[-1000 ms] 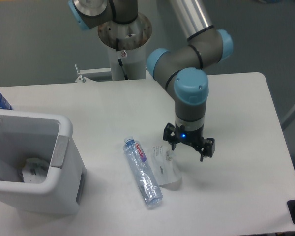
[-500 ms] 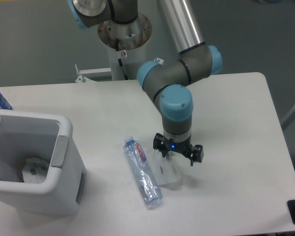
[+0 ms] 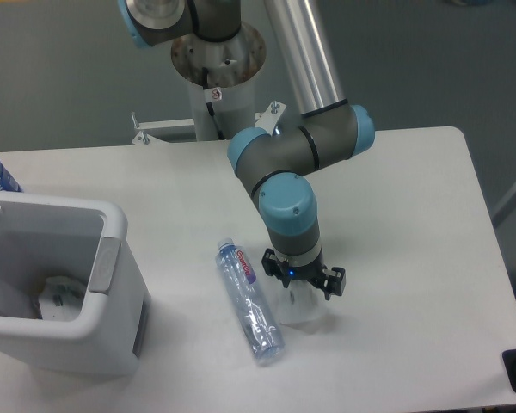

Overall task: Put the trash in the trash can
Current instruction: 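Close the gripper on the white paper item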

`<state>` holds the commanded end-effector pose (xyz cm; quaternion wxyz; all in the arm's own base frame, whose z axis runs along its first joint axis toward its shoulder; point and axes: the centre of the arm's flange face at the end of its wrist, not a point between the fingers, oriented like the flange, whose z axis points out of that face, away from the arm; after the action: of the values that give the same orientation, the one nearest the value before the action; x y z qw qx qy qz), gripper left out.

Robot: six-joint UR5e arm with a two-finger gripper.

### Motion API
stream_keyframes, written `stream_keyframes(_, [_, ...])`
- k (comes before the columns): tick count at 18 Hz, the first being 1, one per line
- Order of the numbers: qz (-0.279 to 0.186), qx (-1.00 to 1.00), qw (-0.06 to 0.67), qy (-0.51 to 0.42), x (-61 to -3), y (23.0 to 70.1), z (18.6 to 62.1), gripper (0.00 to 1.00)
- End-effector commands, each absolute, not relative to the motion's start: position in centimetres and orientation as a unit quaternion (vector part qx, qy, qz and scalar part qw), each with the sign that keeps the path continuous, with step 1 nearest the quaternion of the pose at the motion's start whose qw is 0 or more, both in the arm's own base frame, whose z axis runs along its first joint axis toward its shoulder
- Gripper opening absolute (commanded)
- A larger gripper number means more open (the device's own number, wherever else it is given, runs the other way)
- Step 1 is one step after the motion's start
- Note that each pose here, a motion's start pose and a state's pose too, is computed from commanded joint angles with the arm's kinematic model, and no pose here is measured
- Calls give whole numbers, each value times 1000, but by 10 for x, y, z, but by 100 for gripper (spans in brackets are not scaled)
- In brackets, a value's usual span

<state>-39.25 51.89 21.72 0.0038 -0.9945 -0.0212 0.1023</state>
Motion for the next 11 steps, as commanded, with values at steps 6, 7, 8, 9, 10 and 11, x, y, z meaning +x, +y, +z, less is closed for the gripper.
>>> stream_keyframes(6, [103, -994, 11, -20, -394, 521, 222, 6])
stream_keyframes(7, [106, -994, 16, -21, -396, 524, 227, 6])
stream_keyframes(8, [107, -994, 20, -23, -397, 526, 231, 6])
stream_keyframes(9, [107, -994, 25, -29, -399, 527, 234, 6])
stream_keyframes(10, [105, -993, 32, -36, -400, 529, 237, 6])
stream_keyframes(11, [104, -993, 40, -44, -402, 532, 241, 6])
